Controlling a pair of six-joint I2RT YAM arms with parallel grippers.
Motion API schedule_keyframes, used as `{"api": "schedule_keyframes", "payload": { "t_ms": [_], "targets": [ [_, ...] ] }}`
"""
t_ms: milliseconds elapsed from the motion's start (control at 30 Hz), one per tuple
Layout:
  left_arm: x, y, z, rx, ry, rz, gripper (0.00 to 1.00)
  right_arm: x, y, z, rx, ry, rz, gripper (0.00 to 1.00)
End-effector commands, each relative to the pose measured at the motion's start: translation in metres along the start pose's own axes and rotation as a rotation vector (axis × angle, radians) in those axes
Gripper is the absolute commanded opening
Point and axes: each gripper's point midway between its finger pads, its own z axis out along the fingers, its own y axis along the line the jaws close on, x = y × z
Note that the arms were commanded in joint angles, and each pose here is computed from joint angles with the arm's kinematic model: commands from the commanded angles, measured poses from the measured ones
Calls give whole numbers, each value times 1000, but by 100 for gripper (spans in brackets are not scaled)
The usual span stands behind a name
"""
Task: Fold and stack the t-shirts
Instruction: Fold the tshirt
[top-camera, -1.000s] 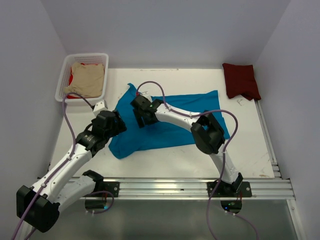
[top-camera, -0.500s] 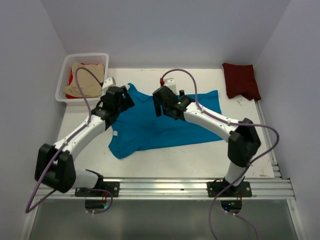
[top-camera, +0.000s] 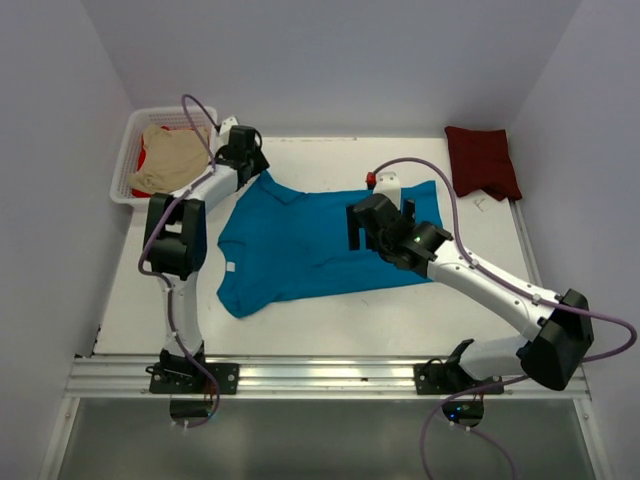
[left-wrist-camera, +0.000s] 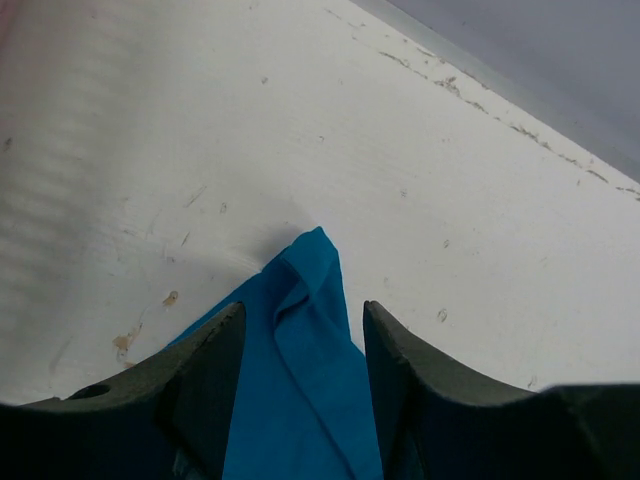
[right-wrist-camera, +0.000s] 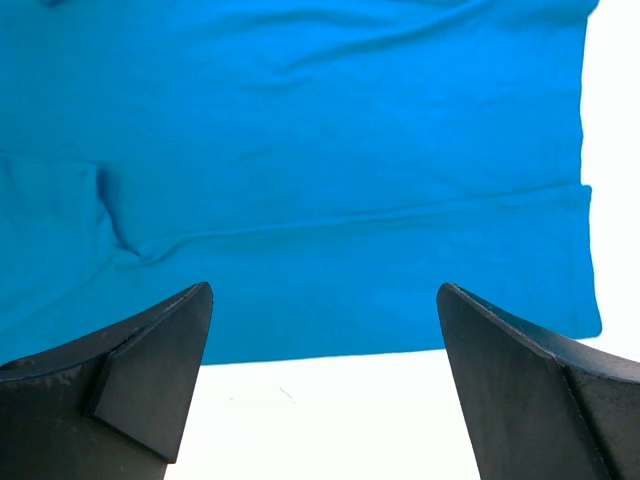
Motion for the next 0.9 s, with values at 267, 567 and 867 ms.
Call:
{"api": "schedule_keyframes", "payload": {
  "t_ms": [267, 567, 867],
  "targets": [
    [-1, -4, 27, 32, 13, 26, 57, 12, -27, 2, 64, 12, 54, 99],
    [2, -1, 46, 51, 10, 31, 45, 16, -36, 7, 94, 23, 71, 94],
    [5, 6, 62, 59, 14, 8, 32, 15, -42, 8, 107, 21, 83, 89]
  ]
}}
